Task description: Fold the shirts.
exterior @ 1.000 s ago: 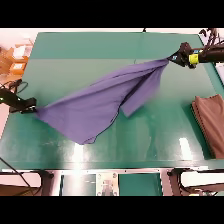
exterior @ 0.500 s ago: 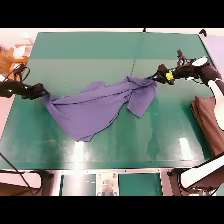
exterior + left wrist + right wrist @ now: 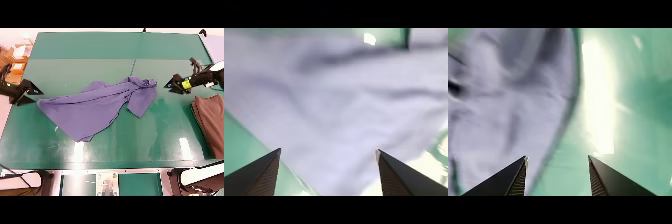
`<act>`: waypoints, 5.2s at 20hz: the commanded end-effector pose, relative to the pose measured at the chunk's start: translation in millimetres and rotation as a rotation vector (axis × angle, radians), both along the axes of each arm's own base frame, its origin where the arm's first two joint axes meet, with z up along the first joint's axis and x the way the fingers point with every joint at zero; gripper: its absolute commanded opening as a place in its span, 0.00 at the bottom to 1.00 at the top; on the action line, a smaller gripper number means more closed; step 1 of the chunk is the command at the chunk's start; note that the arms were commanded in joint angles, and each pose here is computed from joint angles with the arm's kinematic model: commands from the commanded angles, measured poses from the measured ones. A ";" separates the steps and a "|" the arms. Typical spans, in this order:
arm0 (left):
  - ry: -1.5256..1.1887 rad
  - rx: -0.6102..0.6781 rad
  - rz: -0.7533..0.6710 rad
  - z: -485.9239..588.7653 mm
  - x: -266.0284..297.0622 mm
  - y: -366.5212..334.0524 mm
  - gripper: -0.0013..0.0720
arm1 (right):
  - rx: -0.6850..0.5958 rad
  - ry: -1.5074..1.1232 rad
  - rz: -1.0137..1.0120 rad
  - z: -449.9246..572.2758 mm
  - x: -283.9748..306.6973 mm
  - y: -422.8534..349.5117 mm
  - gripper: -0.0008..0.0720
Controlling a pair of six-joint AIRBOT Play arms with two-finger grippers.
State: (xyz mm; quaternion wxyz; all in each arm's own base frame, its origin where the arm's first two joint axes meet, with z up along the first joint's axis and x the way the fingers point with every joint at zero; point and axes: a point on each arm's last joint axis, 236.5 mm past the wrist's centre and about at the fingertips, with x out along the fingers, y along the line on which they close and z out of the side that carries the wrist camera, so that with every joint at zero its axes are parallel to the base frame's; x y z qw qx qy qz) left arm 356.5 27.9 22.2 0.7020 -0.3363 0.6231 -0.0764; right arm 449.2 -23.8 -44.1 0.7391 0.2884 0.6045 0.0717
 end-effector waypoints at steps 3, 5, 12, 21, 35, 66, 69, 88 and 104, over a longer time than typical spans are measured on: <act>0.075 -0.065 0.033 -14.9 -98.8 -66.7 0.93 | 0.073 -0.004 -0.026 -40.1 8.4 16.7 0.63; 0.085 -0.081 0.048 -31.3 -128.0 -93.3 0.93 | 0.133 -0.005 -0.028 -49.7 21.4 33.8 0.60; 0.108 -0.178 0.011 -81.7 -166.9 -191.5 0.93 | 0.160 -0.058 0.024 -51.0 57.4 67.8 0.04; 0.026 -0.094 0.188 -120.4 -132.9 -197.1 0.91 | 0.186 -0.025 0.059 -46.8 46.2 73.9 0.03; -0.891 -0.170 -0.108 227.7 6.6 -217.2 0.05 | 0.115 -0.749 0.029 320.8 -8.3 36.6 0.03; -0.362 0.242 -0.321 -70.9 172.3 -186.4 0.05 | 0.050 -0.500 -0.143 114.5 149.6 15.5 0.03; -0.406 0.239 -0.322 -56.1 191.3 -190.1 0.25 | 0.083 -0.398 -0.126 81.9 139.7 16.2 0.32; 0.137 0.067 -0.211 -53.7 -72.2 -43.0 0.73 | 0.100 0.102 -0.410 -14.1 -165.7 -67.0 0.41; 0.018 -0.140 -0.166 -144.8 -54.2 -143.8 0.43 | 0.139 0.078 -0.449 -28.3 -163.7 -56.7 0.40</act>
